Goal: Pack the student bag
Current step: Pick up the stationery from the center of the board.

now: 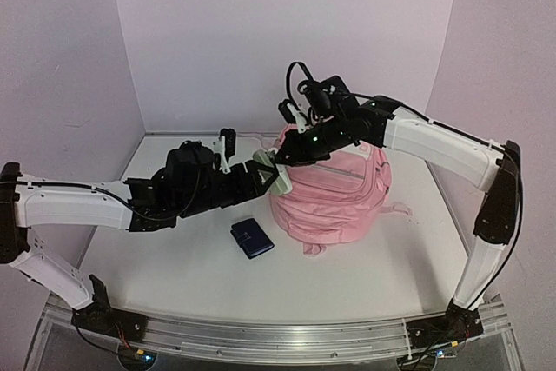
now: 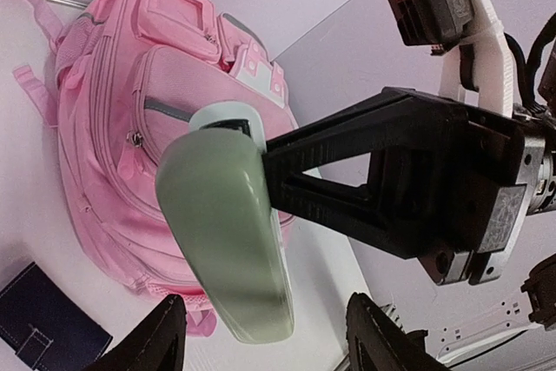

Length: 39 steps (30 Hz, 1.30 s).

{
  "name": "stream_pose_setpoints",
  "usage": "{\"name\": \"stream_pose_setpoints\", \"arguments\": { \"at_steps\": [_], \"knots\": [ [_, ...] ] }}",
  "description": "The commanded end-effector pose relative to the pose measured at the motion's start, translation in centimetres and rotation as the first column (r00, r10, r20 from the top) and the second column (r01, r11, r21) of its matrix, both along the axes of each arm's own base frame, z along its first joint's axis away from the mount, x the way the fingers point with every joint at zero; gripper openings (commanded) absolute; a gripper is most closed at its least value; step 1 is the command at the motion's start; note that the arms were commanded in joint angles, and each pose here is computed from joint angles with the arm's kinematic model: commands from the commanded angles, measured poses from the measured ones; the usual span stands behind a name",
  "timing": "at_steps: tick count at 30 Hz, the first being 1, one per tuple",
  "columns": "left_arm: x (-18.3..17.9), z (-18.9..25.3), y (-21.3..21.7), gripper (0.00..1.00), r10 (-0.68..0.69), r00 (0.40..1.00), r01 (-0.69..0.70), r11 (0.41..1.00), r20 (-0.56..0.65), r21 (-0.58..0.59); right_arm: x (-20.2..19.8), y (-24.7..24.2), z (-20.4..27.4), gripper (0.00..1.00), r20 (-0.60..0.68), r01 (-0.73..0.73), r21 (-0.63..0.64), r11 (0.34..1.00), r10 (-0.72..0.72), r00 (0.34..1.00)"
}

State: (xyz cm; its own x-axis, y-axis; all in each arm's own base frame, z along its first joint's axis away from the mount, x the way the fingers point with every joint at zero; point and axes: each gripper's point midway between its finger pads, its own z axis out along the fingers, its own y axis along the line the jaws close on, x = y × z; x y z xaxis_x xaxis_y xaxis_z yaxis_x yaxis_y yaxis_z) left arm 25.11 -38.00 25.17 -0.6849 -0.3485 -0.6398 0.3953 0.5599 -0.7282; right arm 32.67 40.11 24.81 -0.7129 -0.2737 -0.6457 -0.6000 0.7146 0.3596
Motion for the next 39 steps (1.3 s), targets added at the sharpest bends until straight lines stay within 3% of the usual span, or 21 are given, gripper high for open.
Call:
{"name": "stream_pose_setpoints", "arguments": {
  "at_steps": [1, 8, 16, 21, 24, 26, 30, 34, 36, 39],
  "knots": [
    [0.7, 1.7, -1.4, 0.58, -0.056, 0.998, 0.056, 0.994, 0.005, -0.093, -0.9, -0.2, 3.3, 0.0, 0.044, -0.028, 0.066, 0.997, 0.025, 0.999],
    [1.9, 1.2, -1.6, 0.48, -0.061, 0.998, 0.059, 0.99, -0.014, -0.126, -1.6, -0.1, 2.7, 0.0, 0.024, -0.054, 0.066, 0.996, 0.052, 0.998],
    [2.4, 0.2, -3.4, 0.61, -0.112, 0.994, 0.109, 0.988, -0.018, -0.111, -2.1, 0.5, 1.5, 0.0, -0.002, -0.066, 0.053, 0.996, 0.066, 0.998],
    [2.8, -0.1, -3.4, 0.52, -0.098, 0.995, 0.094, 0.989, -0.027, -0.111, -2.2, 0.6, 1.4, 0.0, -0.005, -0.066, 0.052, 0.996, 0.067, 0.998],
    [3.1, -0.1, -2.9, 0.42, -0.079, 0.997, 0.075, 0.989, -0.025, -0.126, -2.2, 0.6, 1.3, 0.0, -0.003, -0.067, 0.049, 0.997, 0.067, 0.998],
    [3.2, 0.0, -2.7, 0.33, -0.072, 0.997, 0.068, 0.988, -0.025, -0.136, -2.1, 0.6, 1.3, 0.08, 0.001, -0.066, 0.044, 0.997, 0.066, 0.998],
    [3.1, -0.4, -2.5, 0.21, -0.069, 0.997, 0.063, 0.988, -0.041, -0.142, -0.7, -0.8, 2.0, 0.37, 0.052, -0.035, 0.019, 0.999, 0.034, 0.998],
    [3.1, -0.9, -2.1, 0.15, -0.058, 0.996, 0.049, 0.987, -0.061, -0.153, 1.3, -3.3, 3.3, 0.63, 0.107, -0.04, 0.0, 0.999, 0.039, 0.993],
    [3.0, -1.1, -2.0, 0.14, -0.061, 0.996, 0.049, 0.987, -0.07, -0.155, 2.1, -4.9, 3.6, 0.72, 0.168, -0.064, -0.049, 0.997, 0.072, 0.983],
    [2.9, -1.4, -1.8, 0.12, -0.057, 0.995, 0.044, 0.986, -0.08, -0.162, 2.4, -7.0, 1.9, 0.72, 0.219, -0.104, -0.195, 0.975, 0.146, 0.965]
  ]
}}
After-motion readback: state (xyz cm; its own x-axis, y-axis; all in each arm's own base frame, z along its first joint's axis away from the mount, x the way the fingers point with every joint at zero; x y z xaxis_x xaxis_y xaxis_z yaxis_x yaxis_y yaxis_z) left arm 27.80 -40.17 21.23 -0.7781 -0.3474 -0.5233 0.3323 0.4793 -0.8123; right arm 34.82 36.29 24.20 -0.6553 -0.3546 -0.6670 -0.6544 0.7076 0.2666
